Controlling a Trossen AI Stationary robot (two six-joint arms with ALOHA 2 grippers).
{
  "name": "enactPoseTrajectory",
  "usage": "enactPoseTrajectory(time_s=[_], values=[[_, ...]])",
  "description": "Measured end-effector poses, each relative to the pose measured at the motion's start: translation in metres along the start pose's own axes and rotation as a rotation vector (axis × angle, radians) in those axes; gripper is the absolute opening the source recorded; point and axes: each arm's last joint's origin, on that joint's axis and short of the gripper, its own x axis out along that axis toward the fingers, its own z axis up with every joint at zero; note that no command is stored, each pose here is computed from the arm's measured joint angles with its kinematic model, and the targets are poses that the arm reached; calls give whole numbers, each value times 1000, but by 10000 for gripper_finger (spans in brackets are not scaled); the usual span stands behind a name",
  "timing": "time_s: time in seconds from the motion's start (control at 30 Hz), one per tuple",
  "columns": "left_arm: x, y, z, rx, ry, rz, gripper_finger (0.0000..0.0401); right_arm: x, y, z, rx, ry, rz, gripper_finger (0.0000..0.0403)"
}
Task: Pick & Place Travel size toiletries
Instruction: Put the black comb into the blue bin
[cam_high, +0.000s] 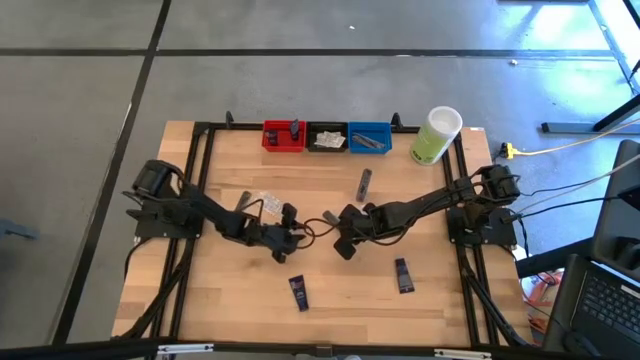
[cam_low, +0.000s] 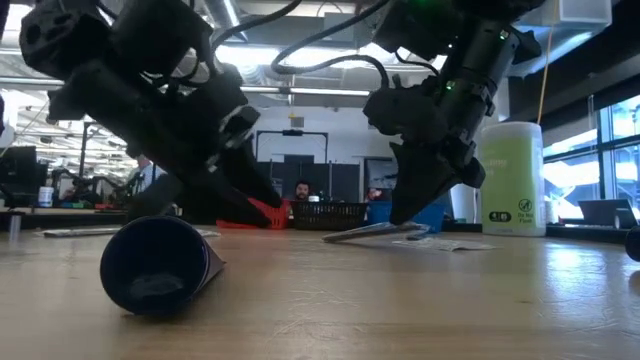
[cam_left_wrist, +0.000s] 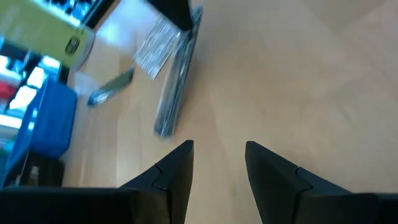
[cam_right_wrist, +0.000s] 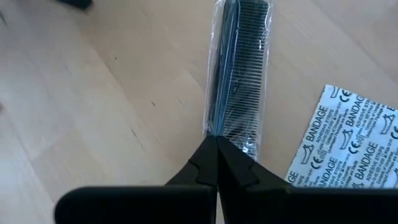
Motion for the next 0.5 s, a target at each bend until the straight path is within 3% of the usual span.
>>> enactPoseTrajectory(time_s=[0.2, 0.5], values=[[16, -3, 9, 100, -22, 24, 143, 0, 4, 2, 0, -14, 45, 0], [37, 9, 16, 35, -3, 49, 143, -1, 7, 4, -10, -25, 83, 0]])
